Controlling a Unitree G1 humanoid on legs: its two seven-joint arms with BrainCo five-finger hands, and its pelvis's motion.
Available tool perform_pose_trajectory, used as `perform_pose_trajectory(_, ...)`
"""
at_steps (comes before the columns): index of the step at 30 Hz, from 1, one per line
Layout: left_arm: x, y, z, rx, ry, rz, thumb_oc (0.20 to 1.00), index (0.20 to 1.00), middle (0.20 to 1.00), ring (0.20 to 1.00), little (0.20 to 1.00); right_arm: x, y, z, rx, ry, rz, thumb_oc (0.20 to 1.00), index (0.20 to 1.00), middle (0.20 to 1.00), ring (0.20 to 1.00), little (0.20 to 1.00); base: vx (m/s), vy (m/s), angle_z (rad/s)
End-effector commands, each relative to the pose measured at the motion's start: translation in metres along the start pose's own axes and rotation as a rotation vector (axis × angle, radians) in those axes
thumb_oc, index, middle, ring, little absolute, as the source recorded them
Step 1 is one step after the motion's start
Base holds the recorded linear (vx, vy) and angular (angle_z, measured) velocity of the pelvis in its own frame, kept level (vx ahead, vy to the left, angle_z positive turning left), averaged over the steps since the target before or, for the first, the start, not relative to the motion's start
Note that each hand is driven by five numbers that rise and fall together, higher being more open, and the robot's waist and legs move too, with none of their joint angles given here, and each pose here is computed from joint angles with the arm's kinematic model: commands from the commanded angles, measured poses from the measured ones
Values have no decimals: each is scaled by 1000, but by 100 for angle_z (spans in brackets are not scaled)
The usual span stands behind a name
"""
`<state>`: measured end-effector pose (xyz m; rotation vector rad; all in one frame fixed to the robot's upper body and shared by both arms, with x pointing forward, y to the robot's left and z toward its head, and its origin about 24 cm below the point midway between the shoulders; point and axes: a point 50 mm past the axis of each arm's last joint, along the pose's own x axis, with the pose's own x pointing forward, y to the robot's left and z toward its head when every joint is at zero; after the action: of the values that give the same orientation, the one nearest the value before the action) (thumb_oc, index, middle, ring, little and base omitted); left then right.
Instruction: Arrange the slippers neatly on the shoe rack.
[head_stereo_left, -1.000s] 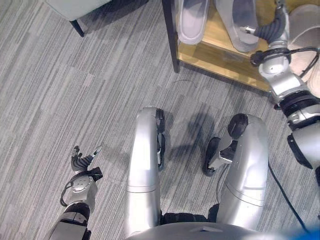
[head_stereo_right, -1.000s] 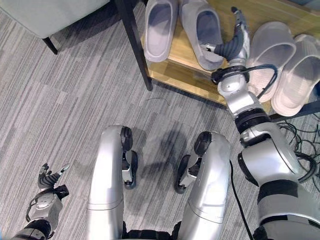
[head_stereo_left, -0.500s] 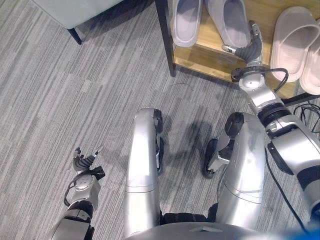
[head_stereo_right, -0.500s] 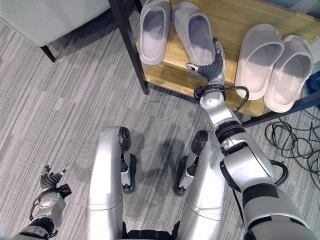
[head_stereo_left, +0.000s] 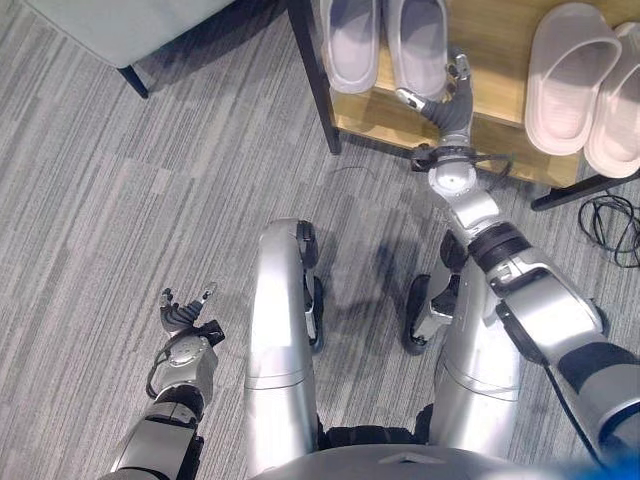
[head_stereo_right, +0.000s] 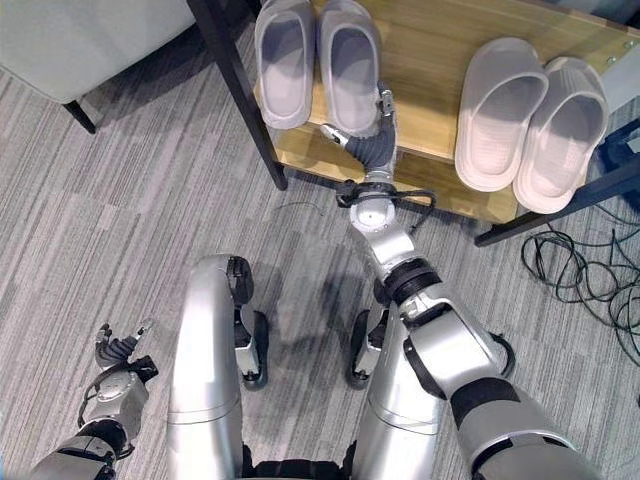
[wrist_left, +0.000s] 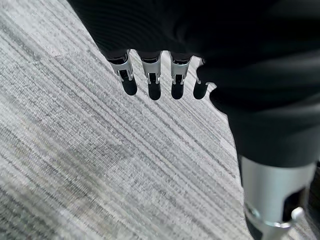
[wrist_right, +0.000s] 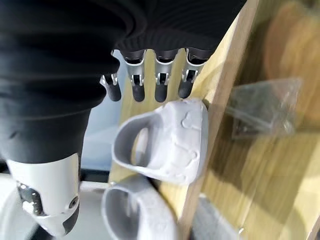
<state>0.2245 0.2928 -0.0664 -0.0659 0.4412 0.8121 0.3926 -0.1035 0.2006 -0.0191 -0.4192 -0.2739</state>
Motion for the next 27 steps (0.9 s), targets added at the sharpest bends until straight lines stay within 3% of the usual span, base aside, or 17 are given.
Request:
perform_pose_trajectory(1,-3,23,-15,137,10,60,1000,1000,1000,1000,1000,-1,6,33,218,-125,-55,1000,1000,1000,1000,1000,0,0,0)
perform_pose_trajectory(11,-1,20,-6,148,-35,94,1000,1000,1000,1000,1000,-14,-4,34,290,-159,-46,1000,1000,1000,1000,1000,-6,-2,0)
perform_pose_trajectory(16,5,13,13,109,-83,93,1000,1000,1000,1000,1000,-12,8,31,206,-134,42,1000,1000,1000,1000,1000,0,0,0)
perform_pose_trajectory(27,1,11,1,121,-34,74,1000,1000,1000,1000,1000,-12,36,29,172,-69,183,1000,1000,1000,1000,1000,0,0,0)
